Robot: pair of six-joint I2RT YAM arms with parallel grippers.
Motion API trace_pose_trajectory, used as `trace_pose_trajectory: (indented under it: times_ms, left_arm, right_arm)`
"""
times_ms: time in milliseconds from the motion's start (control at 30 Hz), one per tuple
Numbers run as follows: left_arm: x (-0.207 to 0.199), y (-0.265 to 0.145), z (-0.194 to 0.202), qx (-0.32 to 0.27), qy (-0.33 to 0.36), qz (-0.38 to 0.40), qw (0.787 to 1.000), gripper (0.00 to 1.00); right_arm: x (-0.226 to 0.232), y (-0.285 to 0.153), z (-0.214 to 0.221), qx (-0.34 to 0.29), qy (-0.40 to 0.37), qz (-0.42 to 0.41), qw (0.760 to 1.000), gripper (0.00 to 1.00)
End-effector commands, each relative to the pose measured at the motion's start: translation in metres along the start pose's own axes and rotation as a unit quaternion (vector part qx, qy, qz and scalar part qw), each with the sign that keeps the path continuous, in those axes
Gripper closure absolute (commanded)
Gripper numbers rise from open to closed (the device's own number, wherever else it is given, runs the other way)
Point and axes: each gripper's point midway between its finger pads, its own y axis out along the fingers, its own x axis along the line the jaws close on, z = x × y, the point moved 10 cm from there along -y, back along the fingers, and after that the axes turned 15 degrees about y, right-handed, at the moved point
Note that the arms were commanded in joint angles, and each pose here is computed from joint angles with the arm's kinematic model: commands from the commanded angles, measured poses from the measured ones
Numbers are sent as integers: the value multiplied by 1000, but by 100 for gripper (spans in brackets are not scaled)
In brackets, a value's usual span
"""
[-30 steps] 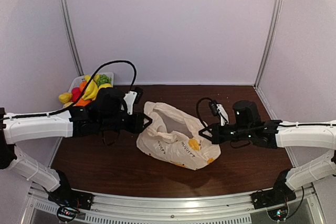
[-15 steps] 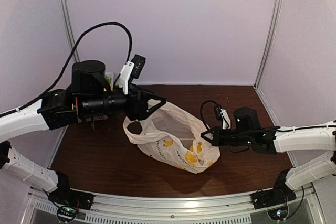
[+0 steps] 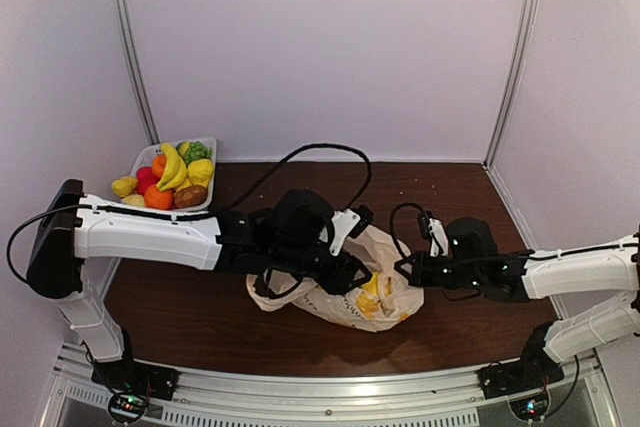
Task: Untie the knot of the plastic bag and take out the fruit
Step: Reach into the gripper of the takeout bag.
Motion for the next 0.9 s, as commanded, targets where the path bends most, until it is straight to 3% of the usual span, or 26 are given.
trace_pose_trajectory:
  times_ms: [0, 167, 467, 667, 867]
  left_arm:
    - [7, 18, 32, 24, -19, -30, 999, 63]
    - [10, 22, 79, 46, -36, -50, 997, 69]
    - [9, 23, 77, 32, -31, -77, 996, 71]
    - [6, 21, 48, -24, -33, -65, 997, 64]
    - [4, 23, 20, -92, -63, -55, 992, 49]
  right_arm:
    - [-23, -2, 3, -48, 13, 70, 996, 100]
    - [-40, 8, 14, -34, 24, 87, 995, 100]
    - [-44, 17, 18, -15, 18, 89, 996, 100]
    - [-38, 16, 15, -9, -10, 96, 995, 100]
    - [-39, 19, 19, 1, -13, 93, 996, 100]
